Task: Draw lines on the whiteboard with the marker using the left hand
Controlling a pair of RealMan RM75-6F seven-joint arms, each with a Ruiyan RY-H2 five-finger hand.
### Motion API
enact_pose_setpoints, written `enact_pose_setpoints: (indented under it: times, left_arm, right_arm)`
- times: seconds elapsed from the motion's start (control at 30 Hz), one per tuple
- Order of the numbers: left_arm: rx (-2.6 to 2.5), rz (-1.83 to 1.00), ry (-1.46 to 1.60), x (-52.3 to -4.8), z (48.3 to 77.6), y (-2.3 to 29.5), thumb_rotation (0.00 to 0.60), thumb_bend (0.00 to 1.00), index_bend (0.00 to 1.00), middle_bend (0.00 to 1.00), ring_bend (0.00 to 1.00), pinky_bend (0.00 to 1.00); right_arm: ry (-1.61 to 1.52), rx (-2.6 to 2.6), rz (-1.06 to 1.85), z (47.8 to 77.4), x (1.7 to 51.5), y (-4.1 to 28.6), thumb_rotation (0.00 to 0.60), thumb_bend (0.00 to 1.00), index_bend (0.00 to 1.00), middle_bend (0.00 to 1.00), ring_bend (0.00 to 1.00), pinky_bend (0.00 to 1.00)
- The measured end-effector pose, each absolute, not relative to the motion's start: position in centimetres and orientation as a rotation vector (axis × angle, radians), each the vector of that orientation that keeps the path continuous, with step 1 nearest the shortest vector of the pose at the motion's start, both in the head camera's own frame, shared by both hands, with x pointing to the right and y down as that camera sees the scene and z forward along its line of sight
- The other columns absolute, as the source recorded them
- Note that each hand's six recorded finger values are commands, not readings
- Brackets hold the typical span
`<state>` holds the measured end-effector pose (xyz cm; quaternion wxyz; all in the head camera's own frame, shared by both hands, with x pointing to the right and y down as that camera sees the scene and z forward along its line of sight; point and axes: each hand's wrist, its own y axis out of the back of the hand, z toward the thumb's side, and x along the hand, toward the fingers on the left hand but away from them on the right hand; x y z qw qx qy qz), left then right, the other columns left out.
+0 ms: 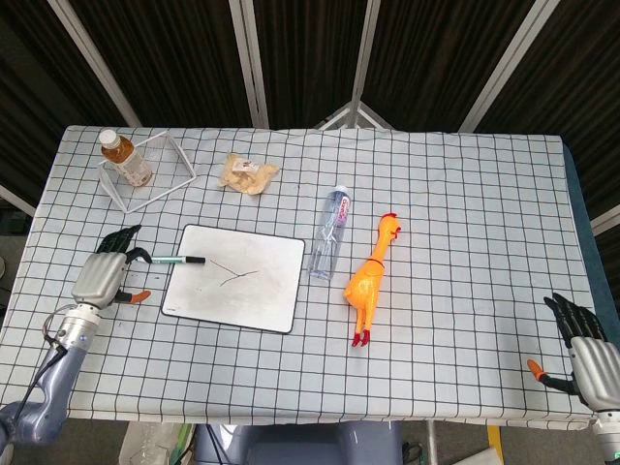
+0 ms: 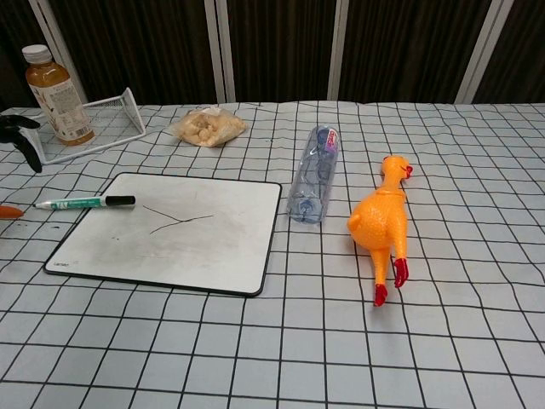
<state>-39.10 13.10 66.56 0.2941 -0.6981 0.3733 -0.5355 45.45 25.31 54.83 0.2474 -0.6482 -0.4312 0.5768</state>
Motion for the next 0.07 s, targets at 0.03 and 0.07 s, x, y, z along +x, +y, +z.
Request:
enact_pose_setpoints:
  times: [0.03, 0.07]
  left_arm:
    - [-1.855, -1.411, 1.021, -39.32, 65.70, 13.37, 0.600, 0.18, 0.19, 0.00, 0.00, 0.00]
    - [-1.853, -1.401, 1.042, -39.49, 65.02, 13.64, 0.600, 0.18, 0.12, 0.00, 0.00, 0.00]
  right_arm:
    - [-1.173, -1.768, 1.572, 54.86, 45.41, 25.32, 0.600, 0.27, 0.00, 0.00, 0.00, 0.00]
    - [-1.170, -1.769, 1.571, 54.88, 45.37, 25.33, 0.600, 0.26, 0.00, 0.00, 0.00, 0.00]
